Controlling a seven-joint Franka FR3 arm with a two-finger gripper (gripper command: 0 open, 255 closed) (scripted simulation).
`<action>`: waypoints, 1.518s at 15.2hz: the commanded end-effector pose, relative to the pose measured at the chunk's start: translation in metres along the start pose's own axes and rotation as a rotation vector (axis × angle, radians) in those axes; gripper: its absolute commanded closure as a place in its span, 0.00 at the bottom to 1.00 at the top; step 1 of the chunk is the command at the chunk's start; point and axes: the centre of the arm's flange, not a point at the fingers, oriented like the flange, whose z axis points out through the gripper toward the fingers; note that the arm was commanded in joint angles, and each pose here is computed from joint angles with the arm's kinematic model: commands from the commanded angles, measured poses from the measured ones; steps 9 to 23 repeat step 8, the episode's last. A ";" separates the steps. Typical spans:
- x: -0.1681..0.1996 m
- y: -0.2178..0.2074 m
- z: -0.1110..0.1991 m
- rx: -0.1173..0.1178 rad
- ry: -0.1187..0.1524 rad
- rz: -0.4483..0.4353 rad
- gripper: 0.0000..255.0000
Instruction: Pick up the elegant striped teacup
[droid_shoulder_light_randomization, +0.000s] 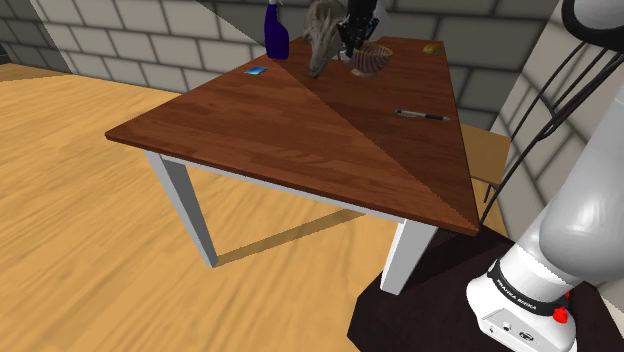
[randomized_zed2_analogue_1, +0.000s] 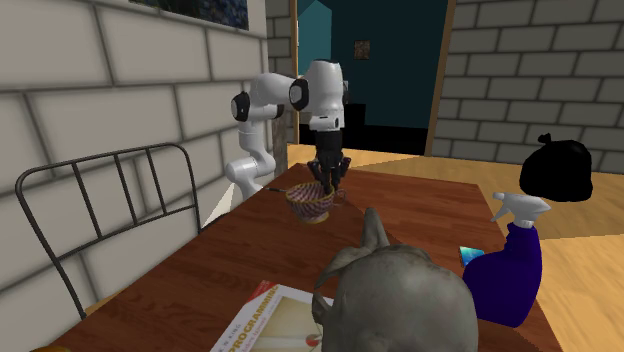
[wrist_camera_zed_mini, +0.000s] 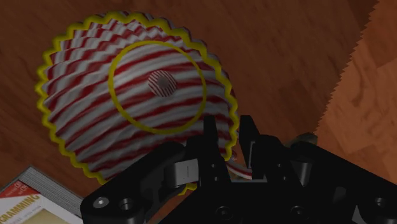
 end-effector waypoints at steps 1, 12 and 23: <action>0.002 0.000 -0.010 0.000 0.001 0.000 1.00; 0.007 0.001 -0.037 0.000 0.001 0.000 1.00; 0.007 0.001 -0.037 0.000 0.001 0.000 1.00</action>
